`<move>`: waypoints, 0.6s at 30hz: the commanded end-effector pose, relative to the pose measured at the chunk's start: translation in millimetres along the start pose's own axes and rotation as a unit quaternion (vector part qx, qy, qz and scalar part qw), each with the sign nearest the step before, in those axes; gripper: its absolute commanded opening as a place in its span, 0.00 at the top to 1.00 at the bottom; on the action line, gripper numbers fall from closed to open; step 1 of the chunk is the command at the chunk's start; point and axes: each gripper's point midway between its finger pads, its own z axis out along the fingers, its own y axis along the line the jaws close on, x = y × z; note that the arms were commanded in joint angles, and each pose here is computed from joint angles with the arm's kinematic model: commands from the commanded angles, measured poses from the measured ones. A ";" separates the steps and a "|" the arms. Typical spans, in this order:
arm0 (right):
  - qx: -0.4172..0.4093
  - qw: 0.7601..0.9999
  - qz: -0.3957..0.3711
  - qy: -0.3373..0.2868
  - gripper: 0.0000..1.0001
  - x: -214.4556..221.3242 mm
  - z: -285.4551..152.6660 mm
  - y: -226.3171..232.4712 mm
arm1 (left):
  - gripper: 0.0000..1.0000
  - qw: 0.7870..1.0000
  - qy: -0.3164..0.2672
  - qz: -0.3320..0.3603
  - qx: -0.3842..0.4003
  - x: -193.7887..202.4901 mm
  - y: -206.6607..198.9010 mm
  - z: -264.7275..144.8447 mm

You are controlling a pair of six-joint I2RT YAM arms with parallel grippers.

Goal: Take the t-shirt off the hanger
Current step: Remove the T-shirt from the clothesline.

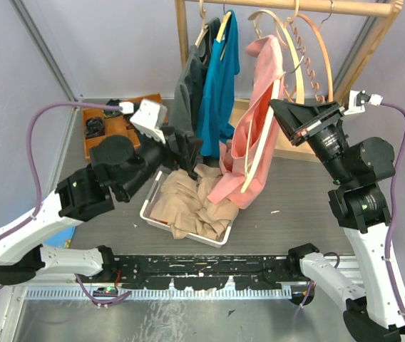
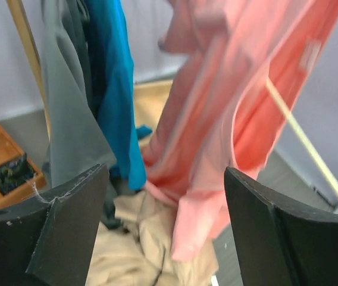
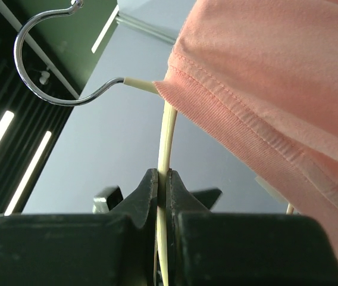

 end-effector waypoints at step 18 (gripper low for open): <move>-0.036 0.995 -0.036 0.088 0.99 31.3 -31.9 33.9 | 0.01 0.991 -0.037 0.041 0.124 -37.7 -79.5 93.6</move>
